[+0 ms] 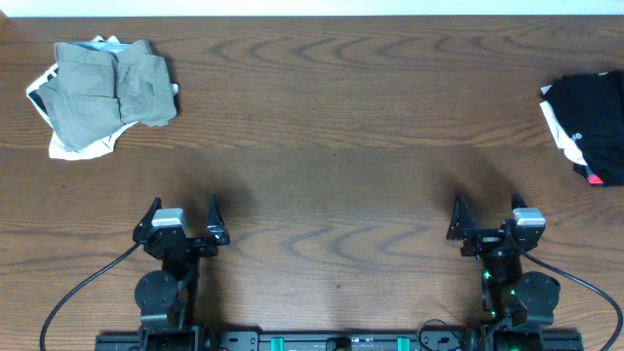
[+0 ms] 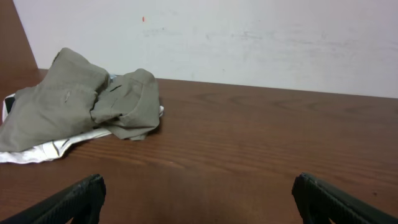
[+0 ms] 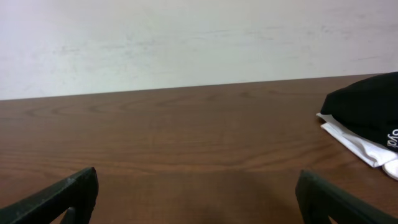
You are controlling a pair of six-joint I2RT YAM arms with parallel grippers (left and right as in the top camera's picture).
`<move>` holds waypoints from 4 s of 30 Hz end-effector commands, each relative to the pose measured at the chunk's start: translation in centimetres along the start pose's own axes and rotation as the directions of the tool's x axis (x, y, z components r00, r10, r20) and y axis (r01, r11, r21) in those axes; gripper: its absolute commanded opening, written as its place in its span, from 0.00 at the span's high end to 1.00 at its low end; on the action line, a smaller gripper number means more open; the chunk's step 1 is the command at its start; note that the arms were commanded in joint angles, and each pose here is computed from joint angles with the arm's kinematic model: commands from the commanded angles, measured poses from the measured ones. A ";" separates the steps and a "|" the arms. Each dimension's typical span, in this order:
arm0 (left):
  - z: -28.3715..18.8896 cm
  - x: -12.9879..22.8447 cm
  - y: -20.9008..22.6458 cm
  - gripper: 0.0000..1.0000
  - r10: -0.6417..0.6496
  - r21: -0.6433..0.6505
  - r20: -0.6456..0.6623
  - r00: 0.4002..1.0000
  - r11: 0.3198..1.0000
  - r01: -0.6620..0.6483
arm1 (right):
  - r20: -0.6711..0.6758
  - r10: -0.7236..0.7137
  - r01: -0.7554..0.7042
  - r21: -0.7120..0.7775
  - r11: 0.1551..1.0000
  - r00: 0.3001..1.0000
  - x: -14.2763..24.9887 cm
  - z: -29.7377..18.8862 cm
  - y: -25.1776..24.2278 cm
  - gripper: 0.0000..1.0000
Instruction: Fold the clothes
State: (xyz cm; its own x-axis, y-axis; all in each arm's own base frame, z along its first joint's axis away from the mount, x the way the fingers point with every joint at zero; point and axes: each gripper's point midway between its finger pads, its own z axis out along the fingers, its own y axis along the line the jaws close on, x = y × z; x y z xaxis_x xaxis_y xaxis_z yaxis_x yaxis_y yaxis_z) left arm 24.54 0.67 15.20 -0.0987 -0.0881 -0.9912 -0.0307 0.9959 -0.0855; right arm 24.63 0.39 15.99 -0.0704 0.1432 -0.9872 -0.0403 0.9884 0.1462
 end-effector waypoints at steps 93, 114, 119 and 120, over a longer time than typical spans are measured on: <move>0.0 1.4 0.0 0.02 0.019 0.006 -0.047 0.999 1.000 -0.019 | -0.571 0.308 -0.007 0.469 0.883 0.761 -12.9 11.0 -14.6 0.01; 0.0 1.4 0.0 0.02 0.019 0.006 -0.047 0.999 1.000 -0.019 | -0.387 0.618 -0.151 0.754 0.639 0.684 -6.9 7.7 -29.9 0.29; 0.0 1.4 0.0 0.02 0.019 0.006 -0.047 0.999 1.000 -0.019 | -0.418 0.621 -0.134 0.750 0.648 0.663 -4.6 8.6 -31.1 0.37; 0.0 1.4 0.0 0.02 0.019 0.006 -0.047 0.999 1.000 -0.019 | -0.430 0.613 -0.121 0.747 0.654 0.663 -4.2 8.7 -31.4 0.38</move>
State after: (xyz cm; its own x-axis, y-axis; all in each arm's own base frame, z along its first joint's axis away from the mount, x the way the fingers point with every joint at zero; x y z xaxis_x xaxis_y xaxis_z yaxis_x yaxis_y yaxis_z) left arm 24.50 0.68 15.27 -0.1014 -0.0731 -0.9922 -0.0297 0.9971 -0.0704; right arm 34.37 -30.19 15.50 -0.4820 0.6942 -0.5345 0.7380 0.6505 0.1794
